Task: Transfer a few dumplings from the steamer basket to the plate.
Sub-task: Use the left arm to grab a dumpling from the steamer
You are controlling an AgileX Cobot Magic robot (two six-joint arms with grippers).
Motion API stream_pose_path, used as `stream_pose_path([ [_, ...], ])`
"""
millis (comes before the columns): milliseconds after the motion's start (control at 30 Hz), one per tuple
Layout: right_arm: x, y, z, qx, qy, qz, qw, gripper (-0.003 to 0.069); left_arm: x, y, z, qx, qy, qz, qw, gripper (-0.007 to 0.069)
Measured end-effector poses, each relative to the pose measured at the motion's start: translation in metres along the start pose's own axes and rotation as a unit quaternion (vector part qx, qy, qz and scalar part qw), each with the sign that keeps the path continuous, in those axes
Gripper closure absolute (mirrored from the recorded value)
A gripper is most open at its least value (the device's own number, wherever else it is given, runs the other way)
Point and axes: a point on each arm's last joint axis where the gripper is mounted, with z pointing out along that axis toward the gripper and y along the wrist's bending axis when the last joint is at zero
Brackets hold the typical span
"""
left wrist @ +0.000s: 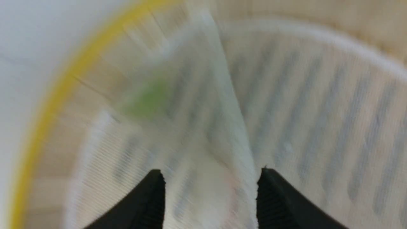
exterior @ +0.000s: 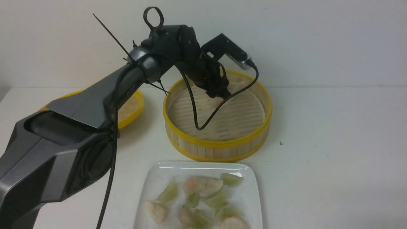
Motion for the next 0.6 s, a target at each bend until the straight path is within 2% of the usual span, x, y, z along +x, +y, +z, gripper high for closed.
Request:
stream_pose_path([
  [200, 0.0, 0.0, 0.0, 0.0, 0.0, 0.0, 1.0, 0.0673, 0.008, 0.0, 0.017, -0.003, -0.001, 0.0, 1.0, 0.0167],
  [333, 0.0, 0.0, 0.0, 0.0, 0.0, 0.0, 1.0, 0.0673, 0.019, -0.002, 0.032, 0.004, 0.014, -0.001, 1.0, 0.016],
  [400, 0.0, 0.0, 0.0, 0.0, 0.0, 0.0, 1.0, 0.0673, 0.025, -0.005, 0.038, 0.014, 0.03, -0.009, 0.999, 0.0207],
  [467, 0.0, 0.0, 0.0, 0.0, 0.0, 0.0, 1.0, 0.0673, 0.028, -0.007, 0.037, 0.026, 0.047, -0.012, 0.998, 0.0317],
  [500, 0.0, 0.0, 0.0, 0.0, 0.0, 0.0, 1.0, 0.0673, 0.028, -0.007, 0.037, 0.028, 0.049, -0.013, 0.998, 0.0346],
  [533, 0.0, 0.0, 0.0, 0.0, 0.0, 0.0, 1.0, 0.0673, 0.028, -0.008, 0.034, 0.033, 0.055, -0.014, 0.998, 0.0438],
  [600, 0.0, 0.0, 0.0, 0.0, 0.0, 0.0, 1.0, 0.0673, 0.027, -0.009, 0.027, 0.039, 0.071, -0.013, 0.997, 0.046],
])
